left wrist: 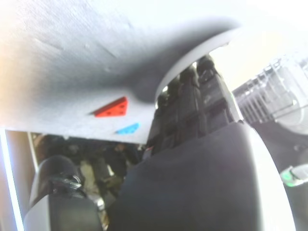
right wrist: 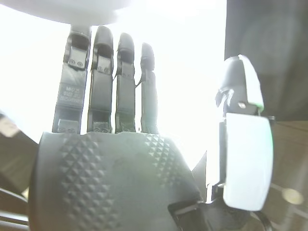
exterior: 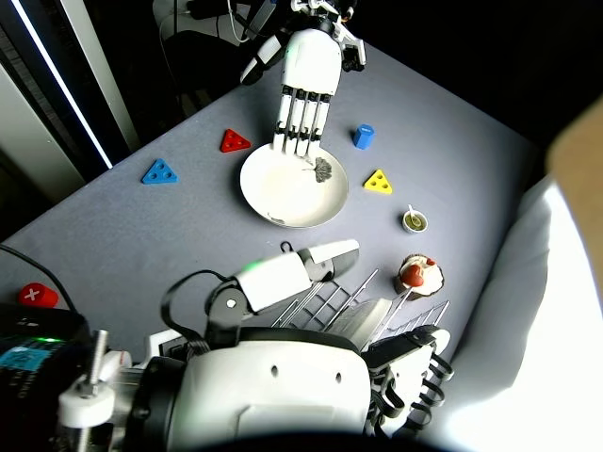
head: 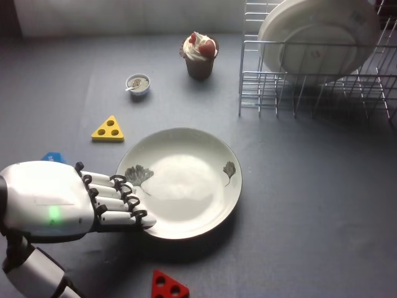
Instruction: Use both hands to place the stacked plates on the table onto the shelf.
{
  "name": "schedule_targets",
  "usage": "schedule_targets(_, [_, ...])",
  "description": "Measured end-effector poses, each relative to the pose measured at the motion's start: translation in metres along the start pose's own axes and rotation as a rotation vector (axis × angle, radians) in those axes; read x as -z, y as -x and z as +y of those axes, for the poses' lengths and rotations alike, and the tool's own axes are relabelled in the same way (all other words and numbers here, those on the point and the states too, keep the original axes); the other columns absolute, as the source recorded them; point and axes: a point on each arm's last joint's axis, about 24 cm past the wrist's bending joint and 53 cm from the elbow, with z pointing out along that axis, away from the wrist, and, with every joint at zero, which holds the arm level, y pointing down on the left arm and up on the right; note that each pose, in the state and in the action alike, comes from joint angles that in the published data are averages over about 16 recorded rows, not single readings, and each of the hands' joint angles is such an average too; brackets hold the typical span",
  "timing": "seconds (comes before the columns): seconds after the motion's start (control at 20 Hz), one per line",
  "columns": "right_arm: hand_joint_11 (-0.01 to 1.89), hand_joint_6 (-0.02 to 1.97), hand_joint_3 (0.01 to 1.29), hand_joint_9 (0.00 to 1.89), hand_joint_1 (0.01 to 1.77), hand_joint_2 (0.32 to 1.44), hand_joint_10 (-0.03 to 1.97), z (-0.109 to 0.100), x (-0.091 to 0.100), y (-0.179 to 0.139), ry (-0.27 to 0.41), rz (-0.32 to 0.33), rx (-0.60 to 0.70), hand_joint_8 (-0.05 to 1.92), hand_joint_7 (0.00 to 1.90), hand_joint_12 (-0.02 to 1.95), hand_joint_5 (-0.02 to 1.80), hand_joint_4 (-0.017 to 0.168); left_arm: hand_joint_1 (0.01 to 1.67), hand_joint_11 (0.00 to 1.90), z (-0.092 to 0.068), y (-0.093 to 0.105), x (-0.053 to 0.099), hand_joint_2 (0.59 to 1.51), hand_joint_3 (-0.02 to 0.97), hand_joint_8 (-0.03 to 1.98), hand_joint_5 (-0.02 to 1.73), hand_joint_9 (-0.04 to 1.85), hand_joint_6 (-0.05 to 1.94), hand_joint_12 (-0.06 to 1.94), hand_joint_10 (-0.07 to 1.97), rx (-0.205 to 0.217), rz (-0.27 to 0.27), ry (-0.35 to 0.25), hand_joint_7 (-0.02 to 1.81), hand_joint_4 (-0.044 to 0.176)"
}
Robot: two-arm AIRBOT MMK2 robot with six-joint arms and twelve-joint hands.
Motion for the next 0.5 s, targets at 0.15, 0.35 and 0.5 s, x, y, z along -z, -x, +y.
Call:
schedule_targets(0.15, [0.60, 0.01, 0.02, 0.55, 0.60, 1.00, 0.02, 0.027, 0.004, -0.036, 0.103, 0.124, 0.087, 0.02, 0.55, 0.01, 0.55, -0.003, 0.15, 0.11, 0.002, -0.007, 0.000, 0.940, 0.012, 0.00, 0.05, 0.11, -0.02, 0.00, 0.00, 0.014, 0.013, 0.004, 0.10, -0.003])
schedule_targets(0.35, [0.56, 0.01, 0.02, 0.52, 0.55, 1.01, 0.02, 0.050, 0.018, -0.092, 0.210, 0.309, 0.204, 0.02, 0.53, 0.01, 0.52, -0.003, 0.15, 0.10, 0.005, -0.016, 0.001, 0.944, 0.012, 0.00, 0.04, 0.10, -0.02, -0.01, -0.01, 0.035, 0.030, 0.009, 0.09, -0.004])
schedule_targets(0.5, [0.54, 0.01, 0.02, 0.49, 0.55, 1.01, 0.02, 0.054, 0.033, -0.132, 0.262, 0.445, 0.305, 0.02, 0.51, 0.01, 0.50, -0.003, 0.16, 0.09, 0.006, -0.021, 0.002, 0.946, 0.013, 0.00, 0.04, 0.10, -0.02, -0.01, -0.01, 0.053, 0.039, 0.014, 0.09, -0.004])
